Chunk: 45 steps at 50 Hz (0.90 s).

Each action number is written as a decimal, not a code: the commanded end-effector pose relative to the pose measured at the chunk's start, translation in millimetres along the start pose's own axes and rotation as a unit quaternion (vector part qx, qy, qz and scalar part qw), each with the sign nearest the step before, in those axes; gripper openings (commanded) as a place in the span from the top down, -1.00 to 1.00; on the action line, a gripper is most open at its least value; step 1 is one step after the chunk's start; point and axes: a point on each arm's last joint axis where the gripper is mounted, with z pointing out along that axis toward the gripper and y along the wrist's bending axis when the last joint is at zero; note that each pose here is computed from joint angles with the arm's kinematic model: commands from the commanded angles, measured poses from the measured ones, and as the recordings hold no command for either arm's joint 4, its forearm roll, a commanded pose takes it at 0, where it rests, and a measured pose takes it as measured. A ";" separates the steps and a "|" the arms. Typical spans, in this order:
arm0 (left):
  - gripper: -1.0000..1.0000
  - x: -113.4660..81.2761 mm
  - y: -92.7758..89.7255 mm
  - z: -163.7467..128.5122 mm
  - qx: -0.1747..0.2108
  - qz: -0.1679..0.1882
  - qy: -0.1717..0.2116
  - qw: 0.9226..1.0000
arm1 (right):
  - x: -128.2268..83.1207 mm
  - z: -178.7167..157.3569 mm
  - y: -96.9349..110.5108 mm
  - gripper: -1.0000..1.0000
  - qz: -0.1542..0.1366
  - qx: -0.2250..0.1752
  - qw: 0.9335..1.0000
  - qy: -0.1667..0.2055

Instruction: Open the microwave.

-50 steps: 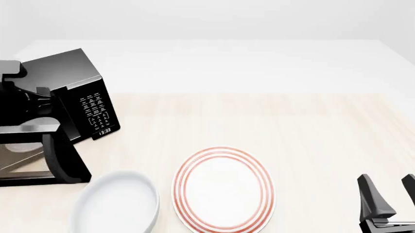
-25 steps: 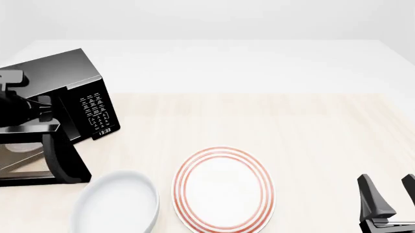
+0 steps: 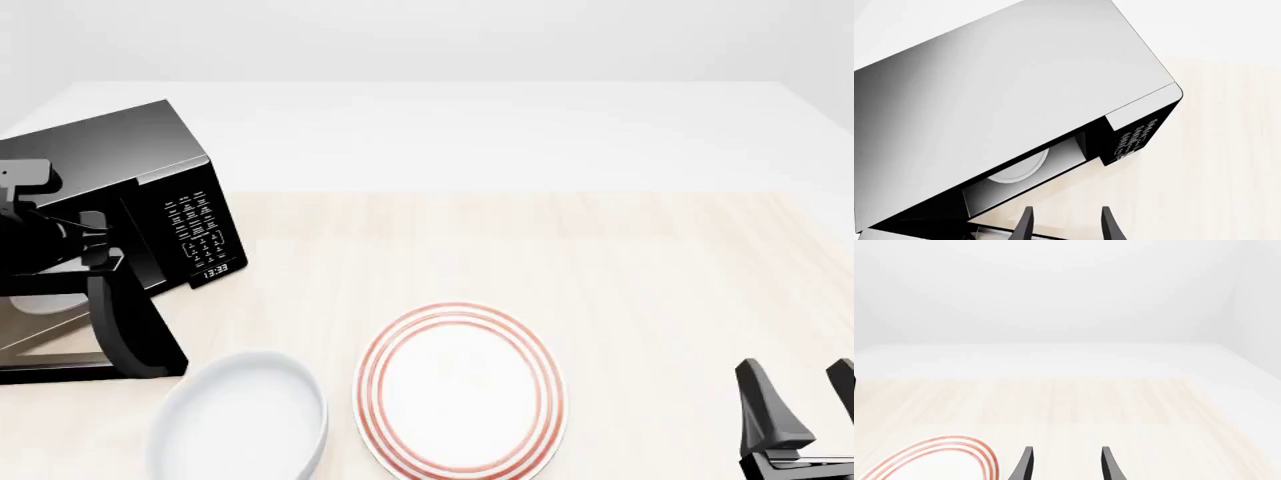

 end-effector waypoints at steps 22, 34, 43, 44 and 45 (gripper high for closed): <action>-1.00 16.6 -0.9 -10.7 0.000 -0.005 0.011 1.000 | 0.0 0.0 0.0 -1.00 0.000 0.000 1.000 0.000; -1.00 22.1 0.0 -22.1 -0.004 -0.010 0.007 1.000 | 0.0 0.0 0.0 -1.00 0.000 0.000 1.000 0.000; -1.00 27.0 0.8 -27.3 -0.006 -0.012 0.007 1.000 | 0.0 0.0 0.0 -1.00 0.000 0.000 1.000 0.000; -1.00 27.1 0.9 -28.7 -0.006 -0.012 0.007 1.000 | 0.0 0.0 0.0 -1.00 0.000 0.000 1.000 0.000; -1.00 27.5 1.0 -29.3 -0.006 -0.012 0.007 1.000 | 0.0 0.0 0.0 -1.00 0.000 0.000 1.000 0.000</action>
